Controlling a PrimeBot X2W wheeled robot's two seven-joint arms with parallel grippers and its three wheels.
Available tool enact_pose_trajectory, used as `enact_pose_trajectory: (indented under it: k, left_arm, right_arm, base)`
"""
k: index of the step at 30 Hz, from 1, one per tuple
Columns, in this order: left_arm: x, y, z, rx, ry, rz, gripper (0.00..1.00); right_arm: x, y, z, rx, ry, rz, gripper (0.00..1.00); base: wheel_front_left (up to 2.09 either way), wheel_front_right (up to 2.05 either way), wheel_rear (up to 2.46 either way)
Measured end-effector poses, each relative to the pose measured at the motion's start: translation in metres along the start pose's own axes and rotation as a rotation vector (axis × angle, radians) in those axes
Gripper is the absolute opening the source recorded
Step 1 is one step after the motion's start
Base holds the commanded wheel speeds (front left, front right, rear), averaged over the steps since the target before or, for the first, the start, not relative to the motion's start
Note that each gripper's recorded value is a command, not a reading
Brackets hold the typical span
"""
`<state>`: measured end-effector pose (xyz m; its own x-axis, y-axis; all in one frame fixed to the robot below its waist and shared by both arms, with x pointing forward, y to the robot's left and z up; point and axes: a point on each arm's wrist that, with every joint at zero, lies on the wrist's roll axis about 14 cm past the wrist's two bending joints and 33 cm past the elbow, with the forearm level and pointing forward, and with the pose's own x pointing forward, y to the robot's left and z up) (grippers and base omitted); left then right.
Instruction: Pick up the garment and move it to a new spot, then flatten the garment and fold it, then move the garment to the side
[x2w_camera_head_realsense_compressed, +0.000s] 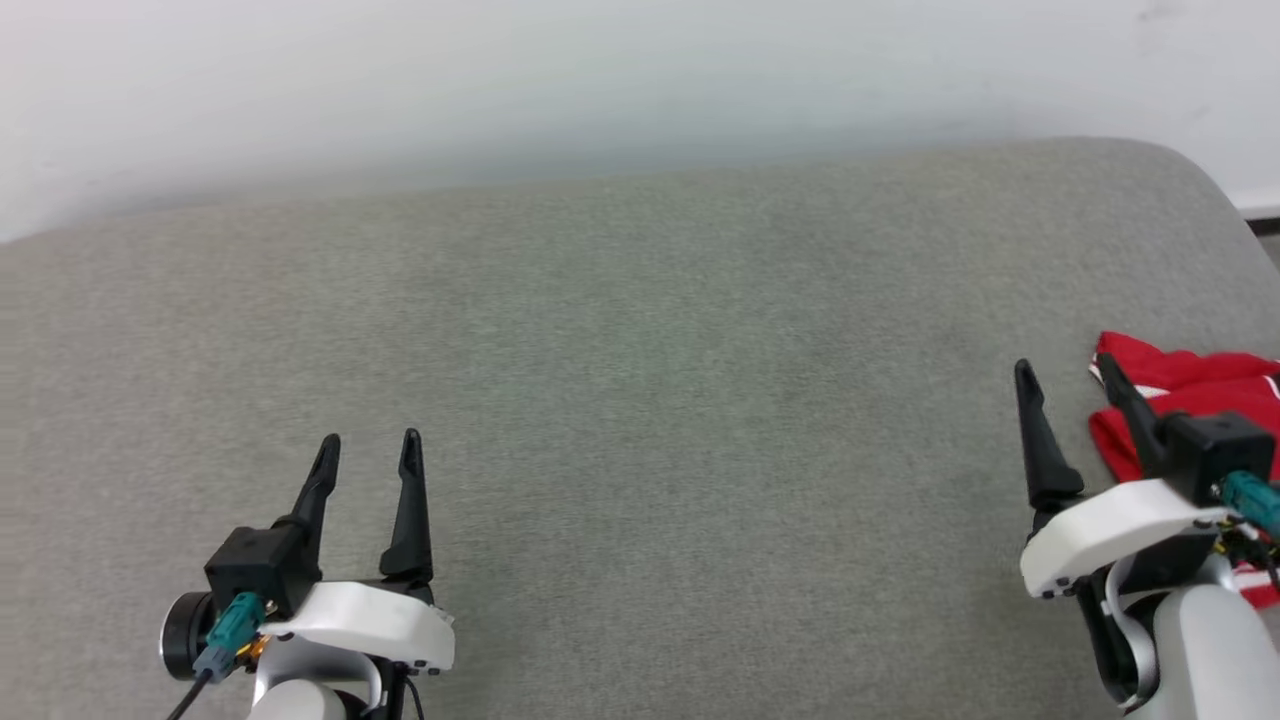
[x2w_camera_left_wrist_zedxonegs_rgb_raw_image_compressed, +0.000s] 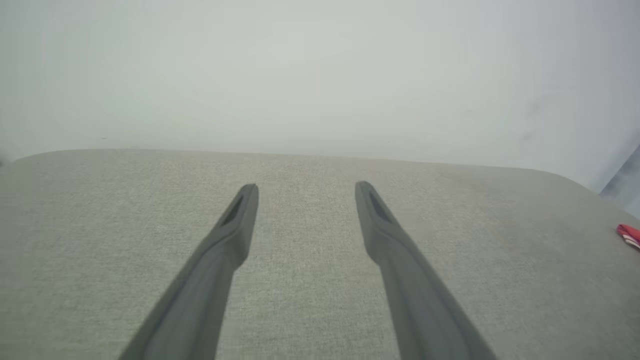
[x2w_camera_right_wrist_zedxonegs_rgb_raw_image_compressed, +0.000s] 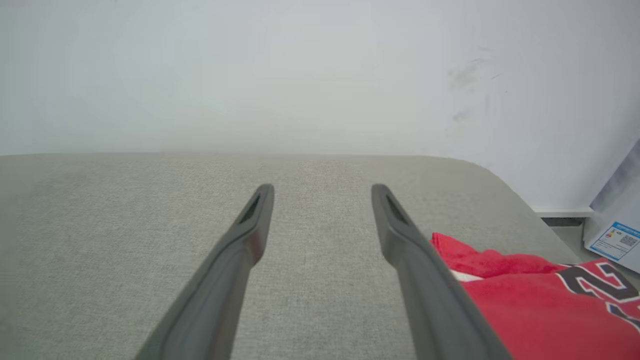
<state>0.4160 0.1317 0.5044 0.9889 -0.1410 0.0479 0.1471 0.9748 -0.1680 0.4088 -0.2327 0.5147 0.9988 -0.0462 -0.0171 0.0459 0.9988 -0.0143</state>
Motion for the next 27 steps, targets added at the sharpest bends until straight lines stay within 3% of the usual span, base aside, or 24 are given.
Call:
enact_pose_trajectory:
  k: [9,16,27]
  left_arm:
    - [-0.038,0.030,0.013,0.052,-0.027,0.091,1.00]
    - [-0.057,0.027,0.010,0.059,-0.022,0.092,1.00]
    - [-0.060,0.022,0.006,0.071,-0.008,0.065,1.00]
  right_arm:
    - [-0.028,0.038,0.011,0.028,-0.055,0.093,1.00]
    - [-0.058,0.042,0.008,0.031,-0.033,0.099,1.00]
    - [-0.068,0.040,0.008,0.040,-0.019,0.088,1.00]
  base:
    - [0.00,0.00,0.00]
    - [0.00,0.00,0.00]
    - [0.00,0.00,0.00]
